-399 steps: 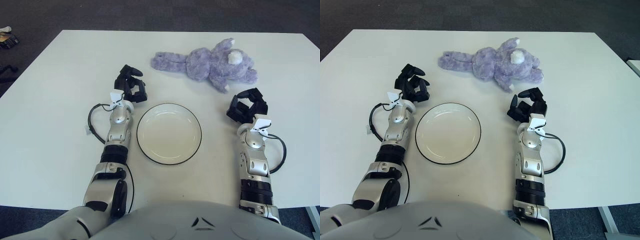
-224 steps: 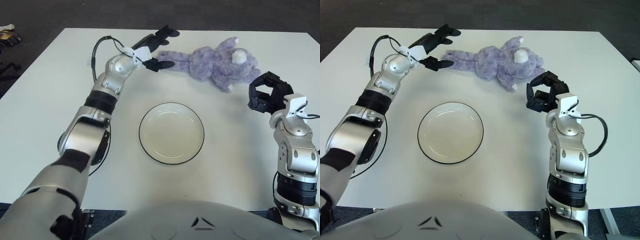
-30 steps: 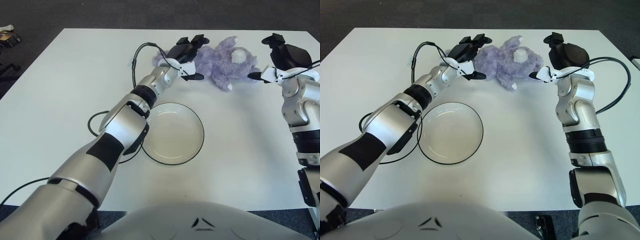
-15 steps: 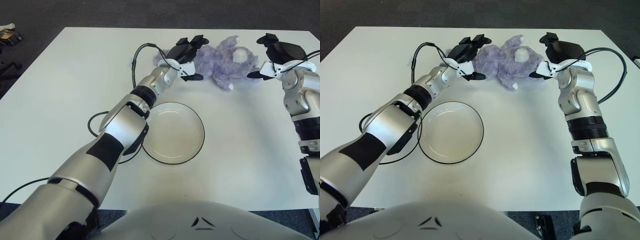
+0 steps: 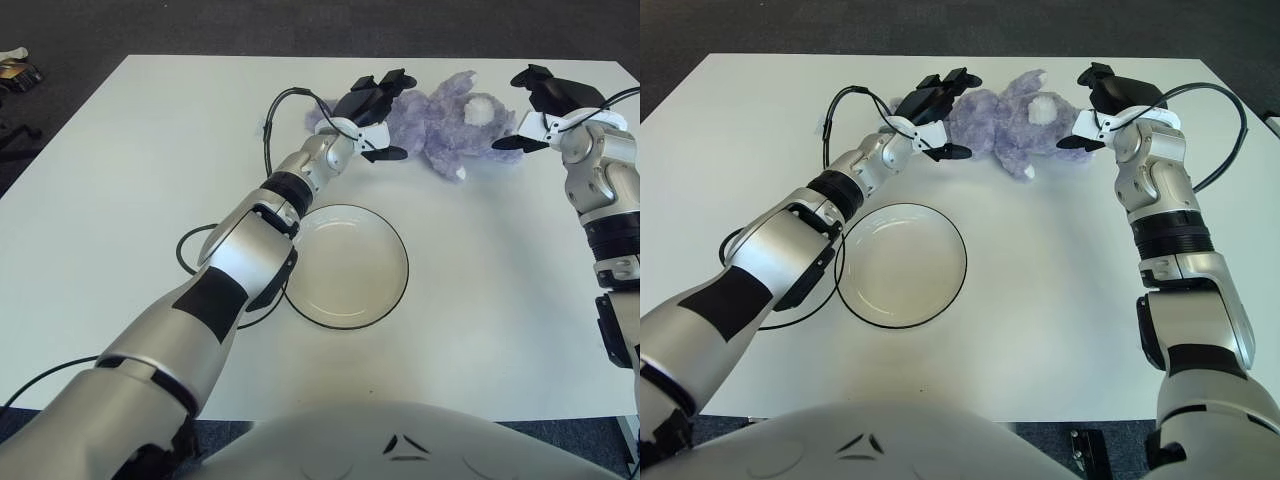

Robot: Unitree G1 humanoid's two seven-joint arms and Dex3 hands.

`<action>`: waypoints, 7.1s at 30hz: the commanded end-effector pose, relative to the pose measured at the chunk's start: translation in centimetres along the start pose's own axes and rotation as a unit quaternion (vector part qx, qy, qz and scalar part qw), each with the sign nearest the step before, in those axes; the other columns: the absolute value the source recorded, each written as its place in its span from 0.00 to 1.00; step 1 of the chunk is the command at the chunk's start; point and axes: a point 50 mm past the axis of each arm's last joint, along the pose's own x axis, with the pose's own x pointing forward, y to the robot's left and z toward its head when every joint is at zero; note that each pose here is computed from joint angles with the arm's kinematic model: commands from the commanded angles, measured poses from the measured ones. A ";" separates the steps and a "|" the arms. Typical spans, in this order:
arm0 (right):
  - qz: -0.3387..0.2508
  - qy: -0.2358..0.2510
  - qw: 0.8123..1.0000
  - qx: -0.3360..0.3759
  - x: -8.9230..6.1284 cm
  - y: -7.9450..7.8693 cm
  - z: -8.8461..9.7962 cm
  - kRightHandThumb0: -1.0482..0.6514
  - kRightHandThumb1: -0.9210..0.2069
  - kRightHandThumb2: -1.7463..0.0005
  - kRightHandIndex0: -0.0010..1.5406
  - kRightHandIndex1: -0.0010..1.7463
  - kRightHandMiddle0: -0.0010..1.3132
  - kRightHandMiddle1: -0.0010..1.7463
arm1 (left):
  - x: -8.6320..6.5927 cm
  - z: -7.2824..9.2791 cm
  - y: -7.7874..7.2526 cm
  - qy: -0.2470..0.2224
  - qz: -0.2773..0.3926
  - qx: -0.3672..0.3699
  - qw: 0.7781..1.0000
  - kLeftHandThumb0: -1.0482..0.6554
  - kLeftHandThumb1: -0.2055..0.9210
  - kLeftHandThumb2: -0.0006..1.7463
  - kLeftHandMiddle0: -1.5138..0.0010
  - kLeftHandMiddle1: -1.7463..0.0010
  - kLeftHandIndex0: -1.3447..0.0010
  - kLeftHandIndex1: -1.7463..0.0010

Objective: Put the doll into the plate.

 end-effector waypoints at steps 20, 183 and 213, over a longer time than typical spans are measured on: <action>0.103 -0.051 0.991 0.070 1.9 1.8 0.3 0.10 0.19 0.83 0.73 1.00 0.00 0.45 | -0.3 -0.6 0.0 0.012 0.003 -0.013 1.000 0.17 0.51 0.44 0.92 0.54 1.00 0.51; 0.038 -0.227 0.962 0.148 -8.0 2.9 5.9 0.62 0.73 0.15 0.57 0.86 0.41 1.00 | 2.5 2.7 6.5 0.058 -0.370 0.274 0.886 0.75 0.27 0.81 1.00 0.62 1.00 0.43; 0.041 -0.274 0.945 0.176 -10.8 2.2 8.0 0.62 0.68 0.17 0.52 0.90 0.38 1.00 | 1.6 0.3 3.5 0.081 -0.348 0.300 0.884 0.73 0.25 0.78 0.99 0.66 1.00 0.58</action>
